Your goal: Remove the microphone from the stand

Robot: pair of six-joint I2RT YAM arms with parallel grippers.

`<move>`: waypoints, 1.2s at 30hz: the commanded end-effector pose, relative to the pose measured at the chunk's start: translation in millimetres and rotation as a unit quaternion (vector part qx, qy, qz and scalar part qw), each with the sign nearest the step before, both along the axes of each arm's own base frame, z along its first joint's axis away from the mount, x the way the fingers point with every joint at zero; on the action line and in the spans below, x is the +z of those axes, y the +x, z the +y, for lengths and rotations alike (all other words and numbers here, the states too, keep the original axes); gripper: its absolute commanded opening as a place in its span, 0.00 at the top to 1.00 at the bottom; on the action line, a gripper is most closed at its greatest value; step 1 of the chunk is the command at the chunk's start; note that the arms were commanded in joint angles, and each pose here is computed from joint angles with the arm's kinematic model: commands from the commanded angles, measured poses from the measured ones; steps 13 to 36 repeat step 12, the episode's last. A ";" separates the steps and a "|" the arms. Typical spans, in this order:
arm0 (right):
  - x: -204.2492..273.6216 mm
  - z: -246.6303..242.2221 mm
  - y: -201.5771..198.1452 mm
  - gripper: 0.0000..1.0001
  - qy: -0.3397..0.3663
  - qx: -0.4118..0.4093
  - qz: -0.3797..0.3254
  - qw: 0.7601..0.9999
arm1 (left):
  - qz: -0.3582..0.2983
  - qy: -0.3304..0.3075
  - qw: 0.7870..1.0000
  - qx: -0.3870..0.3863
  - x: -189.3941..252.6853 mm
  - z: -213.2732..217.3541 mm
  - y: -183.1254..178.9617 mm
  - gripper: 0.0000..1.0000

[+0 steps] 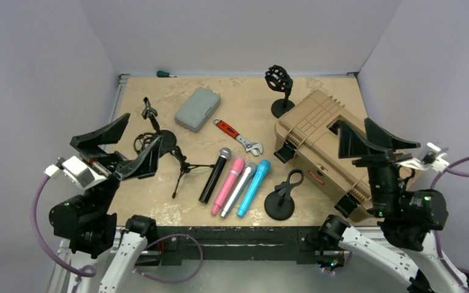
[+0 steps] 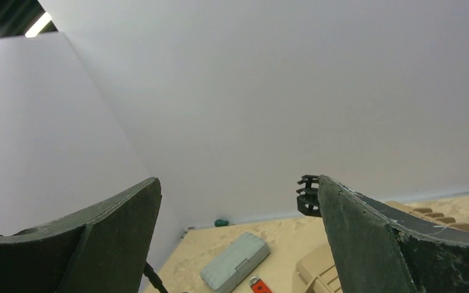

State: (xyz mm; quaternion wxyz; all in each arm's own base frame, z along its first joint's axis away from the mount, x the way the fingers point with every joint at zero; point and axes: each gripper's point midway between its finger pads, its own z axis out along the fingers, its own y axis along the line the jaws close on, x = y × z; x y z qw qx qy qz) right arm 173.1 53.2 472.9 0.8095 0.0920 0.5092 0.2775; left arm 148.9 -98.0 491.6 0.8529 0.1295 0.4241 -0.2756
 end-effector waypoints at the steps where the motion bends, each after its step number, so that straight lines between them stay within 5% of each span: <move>1: 15.1 -31.4 -21.5 0.01 0.035 -0.012 -0.030 0.999 | 0.002 0.002 1.000 0.017 -23.4 4.5 2.0 0.00; 11: -1.4 -59.4 -20.5 0.01 0.097 -0.056 0.007 0.994 | 0.013 0.045 0.998 0.035 -33.7 1.7 16.1 0.00; 36: 1.8 -57.7 -23.2 0.01 0.088 -0.049 -0.005 0.995 | 0.015 0.049 0.998 0.030 -37.5 -0.2 16.8 0.00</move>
